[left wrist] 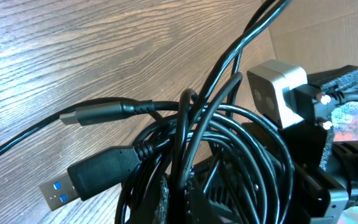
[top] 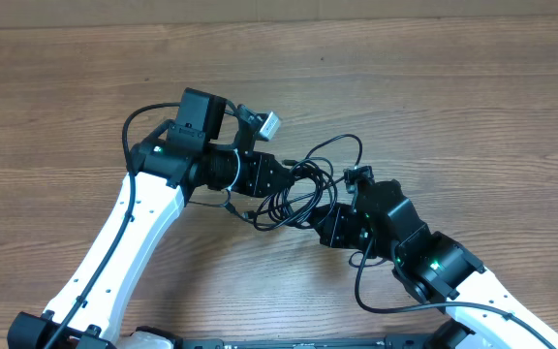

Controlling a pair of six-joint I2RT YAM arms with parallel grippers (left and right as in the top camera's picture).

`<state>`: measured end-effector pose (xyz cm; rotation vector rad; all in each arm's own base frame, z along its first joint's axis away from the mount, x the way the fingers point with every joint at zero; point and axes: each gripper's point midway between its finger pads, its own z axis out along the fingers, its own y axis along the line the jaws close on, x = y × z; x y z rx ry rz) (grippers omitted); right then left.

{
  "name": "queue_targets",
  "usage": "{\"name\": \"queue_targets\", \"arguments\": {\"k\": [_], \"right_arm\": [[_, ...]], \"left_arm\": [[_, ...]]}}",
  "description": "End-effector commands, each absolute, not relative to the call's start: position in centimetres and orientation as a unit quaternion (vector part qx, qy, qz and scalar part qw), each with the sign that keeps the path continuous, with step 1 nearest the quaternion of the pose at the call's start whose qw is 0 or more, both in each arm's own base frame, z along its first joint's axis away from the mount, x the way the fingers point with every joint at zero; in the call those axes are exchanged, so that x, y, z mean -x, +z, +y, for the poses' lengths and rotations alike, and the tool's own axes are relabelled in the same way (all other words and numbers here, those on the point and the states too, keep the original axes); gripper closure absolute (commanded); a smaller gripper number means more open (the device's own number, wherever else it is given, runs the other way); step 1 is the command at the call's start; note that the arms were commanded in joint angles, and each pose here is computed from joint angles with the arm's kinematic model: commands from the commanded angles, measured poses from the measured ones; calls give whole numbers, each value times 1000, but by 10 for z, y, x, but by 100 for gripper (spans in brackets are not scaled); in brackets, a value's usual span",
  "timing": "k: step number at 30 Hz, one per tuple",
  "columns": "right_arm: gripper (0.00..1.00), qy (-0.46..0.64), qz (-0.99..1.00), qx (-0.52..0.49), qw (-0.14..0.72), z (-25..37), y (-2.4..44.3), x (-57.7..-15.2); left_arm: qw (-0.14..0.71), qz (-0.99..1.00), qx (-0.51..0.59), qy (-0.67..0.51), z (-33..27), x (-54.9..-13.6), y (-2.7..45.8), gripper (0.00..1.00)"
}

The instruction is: Untangle cables

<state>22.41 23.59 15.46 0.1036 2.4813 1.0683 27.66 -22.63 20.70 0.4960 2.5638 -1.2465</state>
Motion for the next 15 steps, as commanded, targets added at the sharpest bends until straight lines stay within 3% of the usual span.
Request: {"name": "queue_targets", "arguments": {"k": [1,15], "right_arm": [[96,385,893,-40,229,235,158,-228],[93,463,857,11,228,255,193,-216]], "left_arm": [[139,880,-173,-419,-226,-277,215,95],[129,897,-160,-392,-221,-285,195,96]]}}
